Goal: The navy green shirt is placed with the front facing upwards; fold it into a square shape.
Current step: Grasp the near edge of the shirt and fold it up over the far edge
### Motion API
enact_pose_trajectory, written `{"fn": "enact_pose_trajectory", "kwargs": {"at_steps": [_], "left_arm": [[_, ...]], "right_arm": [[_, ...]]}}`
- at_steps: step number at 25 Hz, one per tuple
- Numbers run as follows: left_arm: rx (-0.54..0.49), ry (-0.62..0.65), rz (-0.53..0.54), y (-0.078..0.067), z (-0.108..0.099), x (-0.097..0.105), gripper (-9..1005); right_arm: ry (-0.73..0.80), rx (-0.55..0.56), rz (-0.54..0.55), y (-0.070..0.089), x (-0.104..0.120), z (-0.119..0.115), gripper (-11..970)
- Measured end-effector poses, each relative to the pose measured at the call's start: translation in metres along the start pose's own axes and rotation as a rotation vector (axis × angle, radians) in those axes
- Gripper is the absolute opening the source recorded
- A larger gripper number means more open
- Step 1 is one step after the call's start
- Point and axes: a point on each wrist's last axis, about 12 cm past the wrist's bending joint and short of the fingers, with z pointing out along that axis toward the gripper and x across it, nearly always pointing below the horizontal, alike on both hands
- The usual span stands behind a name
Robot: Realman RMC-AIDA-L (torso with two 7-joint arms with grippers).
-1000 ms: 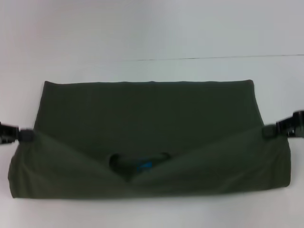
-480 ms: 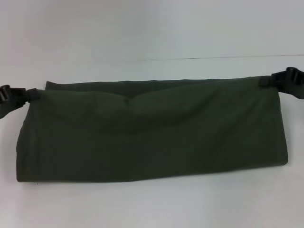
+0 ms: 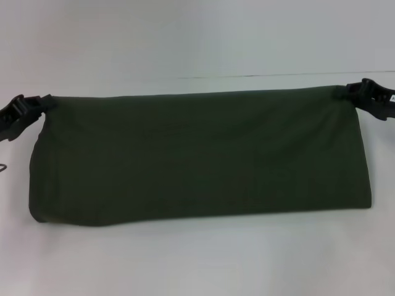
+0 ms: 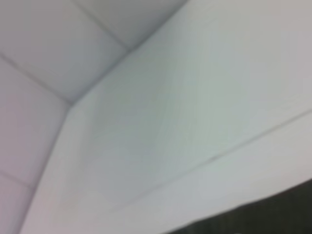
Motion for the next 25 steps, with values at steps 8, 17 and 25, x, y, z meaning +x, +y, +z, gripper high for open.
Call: {"fn": "enact_pose_trajectory", "kwargs": {"at_steps": [8,17,25], "left_arm": [[-0.024,-0.084,-0.002,0.001,0.021,0.010,57],[-0.088,-0.150,0.027,0.000,0.040,0.019,58],[-0.141,-0.154,0.072,-0.003,0.056,0.026,60]], "right_arm": [[-0.067,0.009,0.042,-0.005,0.007,0.010,66],[-0.127,0.049,0.022,-0.001,0.016,0.026,66],[-0.145,0.090,-0.015,0.002,0.021,0.041,65]]}}
